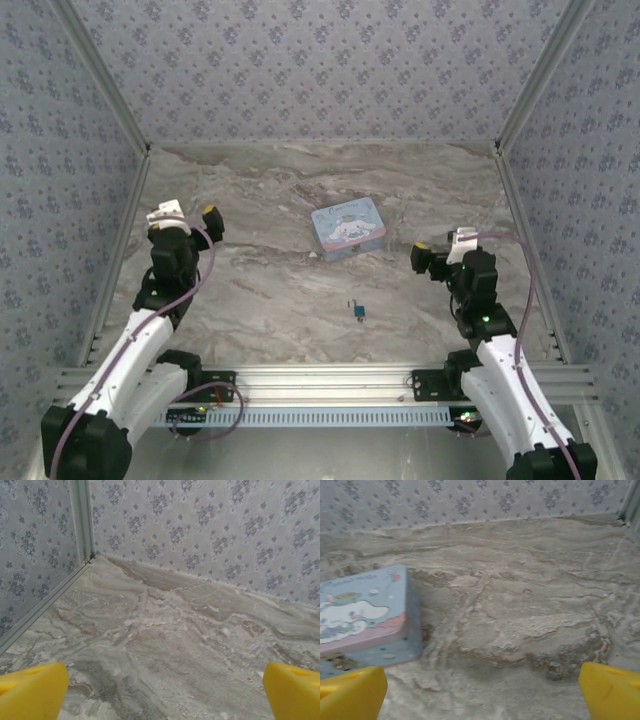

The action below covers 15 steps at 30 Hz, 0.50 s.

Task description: Unlock the padlock with the key

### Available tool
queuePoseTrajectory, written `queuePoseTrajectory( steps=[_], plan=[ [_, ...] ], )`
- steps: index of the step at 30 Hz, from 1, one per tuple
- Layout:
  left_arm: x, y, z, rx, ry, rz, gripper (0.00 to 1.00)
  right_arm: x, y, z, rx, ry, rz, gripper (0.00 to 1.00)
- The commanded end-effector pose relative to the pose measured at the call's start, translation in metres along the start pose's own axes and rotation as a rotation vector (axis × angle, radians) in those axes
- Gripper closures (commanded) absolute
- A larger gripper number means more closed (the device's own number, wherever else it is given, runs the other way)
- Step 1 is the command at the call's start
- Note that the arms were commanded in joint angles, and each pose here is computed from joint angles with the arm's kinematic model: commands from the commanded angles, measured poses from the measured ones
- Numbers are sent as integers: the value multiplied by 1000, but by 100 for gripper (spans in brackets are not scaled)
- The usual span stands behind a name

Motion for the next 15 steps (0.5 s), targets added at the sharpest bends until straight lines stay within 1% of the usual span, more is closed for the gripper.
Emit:
queuePoseTrajectory(
  steps=[1, 3, 9, 15],
  plan=[
    [-5, 2, 2, -35, 29, -19, 1, -5, 4, -16, 46, -126, -54, 0],
    [-10, -4, 3, -51, 40, 2, 1, -11, -6, -19, 40, -144, -26, 0],
    [-21, -21, 12, -103, 110, 55, 0, -21, -26, -30, 14, -191, -21, 0],
    [-30, -38, 19, -148, 158, 112, 0, -35, -34, -33, -14, -153, -27, 0]
  ],
)
Point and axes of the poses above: each hand's point on the last joint's axis, 136 mm out from that joint toward the fingers, its own x axis back along the fingers, its own z axis along the line the jaws close on, y = z × x, the point moved 8 cm from there along x, back along the fingers, and after that the axes turned 13 degrees about x, right-handed, at the moved point
